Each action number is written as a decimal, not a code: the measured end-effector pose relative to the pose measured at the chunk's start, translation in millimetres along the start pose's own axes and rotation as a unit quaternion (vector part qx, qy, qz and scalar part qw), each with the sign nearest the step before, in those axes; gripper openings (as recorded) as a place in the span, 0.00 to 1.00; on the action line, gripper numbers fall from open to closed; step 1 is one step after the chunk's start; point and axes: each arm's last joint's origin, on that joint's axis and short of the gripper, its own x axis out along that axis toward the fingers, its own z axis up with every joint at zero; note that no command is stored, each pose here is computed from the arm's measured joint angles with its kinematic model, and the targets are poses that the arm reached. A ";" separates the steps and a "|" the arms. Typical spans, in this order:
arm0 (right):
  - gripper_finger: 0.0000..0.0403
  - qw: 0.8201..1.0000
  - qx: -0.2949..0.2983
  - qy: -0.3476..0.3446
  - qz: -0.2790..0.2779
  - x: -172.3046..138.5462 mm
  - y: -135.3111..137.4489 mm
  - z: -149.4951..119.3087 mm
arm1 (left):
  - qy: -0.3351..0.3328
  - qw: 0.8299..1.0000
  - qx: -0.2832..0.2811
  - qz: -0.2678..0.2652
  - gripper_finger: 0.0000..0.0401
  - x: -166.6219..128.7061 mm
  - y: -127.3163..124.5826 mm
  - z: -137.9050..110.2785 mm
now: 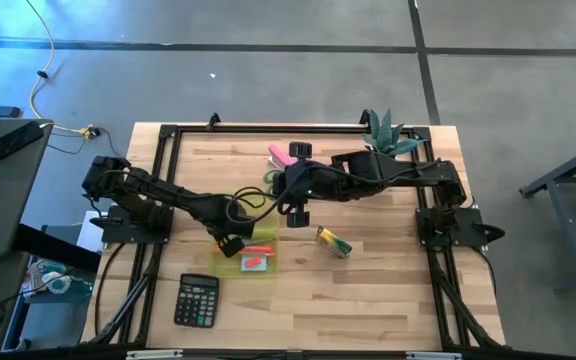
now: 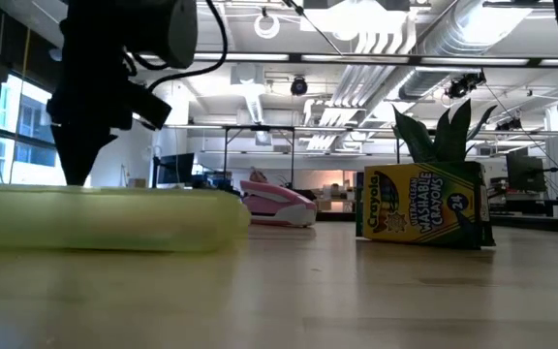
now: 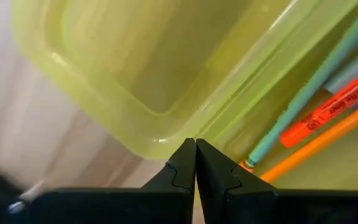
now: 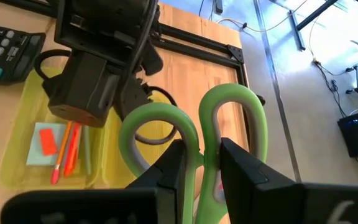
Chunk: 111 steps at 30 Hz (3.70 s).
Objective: Pack school essentials
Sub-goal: Put the green scissors into the yellow supply box
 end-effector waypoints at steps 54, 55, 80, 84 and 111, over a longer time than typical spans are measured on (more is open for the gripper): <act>0.14 1.000 0.011 0.025 0.005 -0.1 1.4 -5.2 | -0.002 0.999 0.029 -0.014 0.00 11.9 -2.0 -8.1; 0.14 1.000 0.011 0.026 0.005 0.0 1.4 -5.2 | -0.006 0.999 0.030 -0.018 0.00 12.0 -1.6 -6.1; 0.14 0.999 0.024 0.027 0.018 3.6 -6.3 -7.1 | -0.041 0.993 0.085 -0.072 0.00 3.0 -9.8 6.4; 0.14 0.998 0.034 0.023 0.043 3.6 -4.7 -6.8 | -0.053 0.992 0.102 -0.048 0.00 -9.1 -9.7 9.3; 0.14 0.991 0.081 0.035 0.105 2.5 0.7 -9.1 | -0.232 0.963 0.121 -0.072 0.00 -71.8 25.7 -28.0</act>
